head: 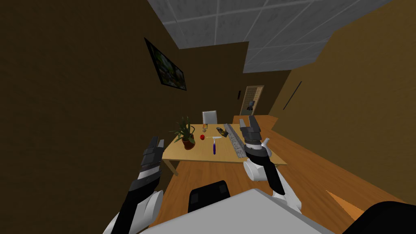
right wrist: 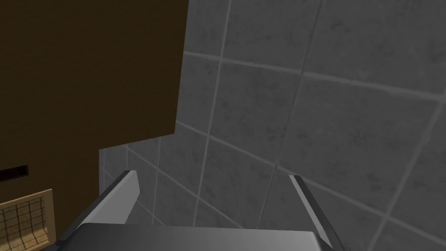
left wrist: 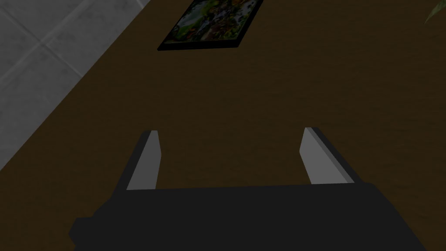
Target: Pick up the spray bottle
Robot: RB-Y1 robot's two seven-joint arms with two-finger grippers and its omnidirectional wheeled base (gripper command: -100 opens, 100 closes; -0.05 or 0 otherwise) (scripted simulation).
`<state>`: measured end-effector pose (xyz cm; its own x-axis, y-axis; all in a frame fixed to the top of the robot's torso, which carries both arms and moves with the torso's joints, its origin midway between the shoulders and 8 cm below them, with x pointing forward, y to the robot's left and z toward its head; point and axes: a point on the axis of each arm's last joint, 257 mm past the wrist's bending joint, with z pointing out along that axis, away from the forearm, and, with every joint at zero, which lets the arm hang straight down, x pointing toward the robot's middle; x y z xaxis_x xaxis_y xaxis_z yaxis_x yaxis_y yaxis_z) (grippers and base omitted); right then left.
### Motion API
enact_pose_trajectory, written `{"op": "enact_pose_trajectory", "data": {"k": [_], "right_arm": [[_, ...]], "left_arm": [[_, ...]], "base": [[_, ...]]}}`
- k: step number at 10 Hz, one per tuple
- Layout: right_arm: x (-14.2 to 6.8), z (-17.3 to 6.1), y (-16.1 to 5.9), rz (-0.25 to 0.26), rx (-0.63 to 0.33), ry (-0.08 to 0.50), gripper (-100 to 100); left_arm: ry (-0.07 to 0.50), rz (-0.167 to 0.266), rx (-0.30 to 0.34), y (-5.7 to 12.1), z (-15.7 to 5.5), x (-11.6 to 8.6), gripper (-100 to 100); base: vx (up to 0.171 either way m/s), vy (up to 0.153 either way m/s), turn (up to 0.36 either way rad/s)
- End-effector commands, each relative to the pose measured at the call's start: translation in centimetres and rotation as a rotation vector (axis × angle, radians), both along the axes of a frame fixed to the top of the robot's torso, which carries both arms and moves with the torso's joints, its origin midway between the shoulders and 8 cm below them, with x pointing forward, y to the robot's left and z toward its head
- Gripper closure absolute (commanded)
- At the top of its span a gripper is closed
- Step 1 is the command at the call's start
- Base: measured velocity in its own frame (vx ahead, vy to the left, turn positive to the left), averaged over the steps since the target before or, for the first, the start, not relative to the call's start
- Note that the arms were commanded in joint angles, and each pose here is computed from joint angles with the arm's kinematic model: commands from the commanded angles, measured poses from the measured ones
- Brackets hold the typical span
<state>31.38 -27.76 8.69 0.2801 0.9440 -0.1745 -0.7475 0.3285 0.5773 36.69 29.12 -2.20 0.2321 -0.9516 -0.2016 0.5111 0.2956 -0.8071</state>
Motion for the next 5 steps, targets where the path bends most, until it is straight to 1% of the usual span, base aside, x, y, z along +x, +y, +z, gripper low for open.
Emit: {"op": "enact_pose_trajectory", "data": {"k": [1,2,3,4,5], "right_arm": [[0.9,-1.3,0.1,-0.004,-0.032,0.049,-100],[1.4,-2.2,0.0,-0.008,-0.048,0.08,-100],[2.7,-4.7,-0.3,-0.023,-0.085,0.159,-100],[2.7,-4.7,-0.3,-0.023,-0.085,0.159,-100],[3.3,-6.2,-0.5,-0.033,-0.105,0.206,-100]], "left_arm": [[0.0,0.0,0.0,0.0,0.0,0.0,0],[0.0,0.0,0.0,0.0,0.0,0.0,0],[0.0,0.0,0.0,0.0,0.0,0.0,0],[0.0,0.0,0.0,0.0,0.0,0.0,0],[0.0,0.0,0.0,0.0,0.0,0.0,0]], "base": [[-0.039,0.044,0.056],[-0.081,0.077,0.071],[-0.15,0.111,0.119],[-0.107,0.115,0.038],[-0.058,0.111,0.045]]}}
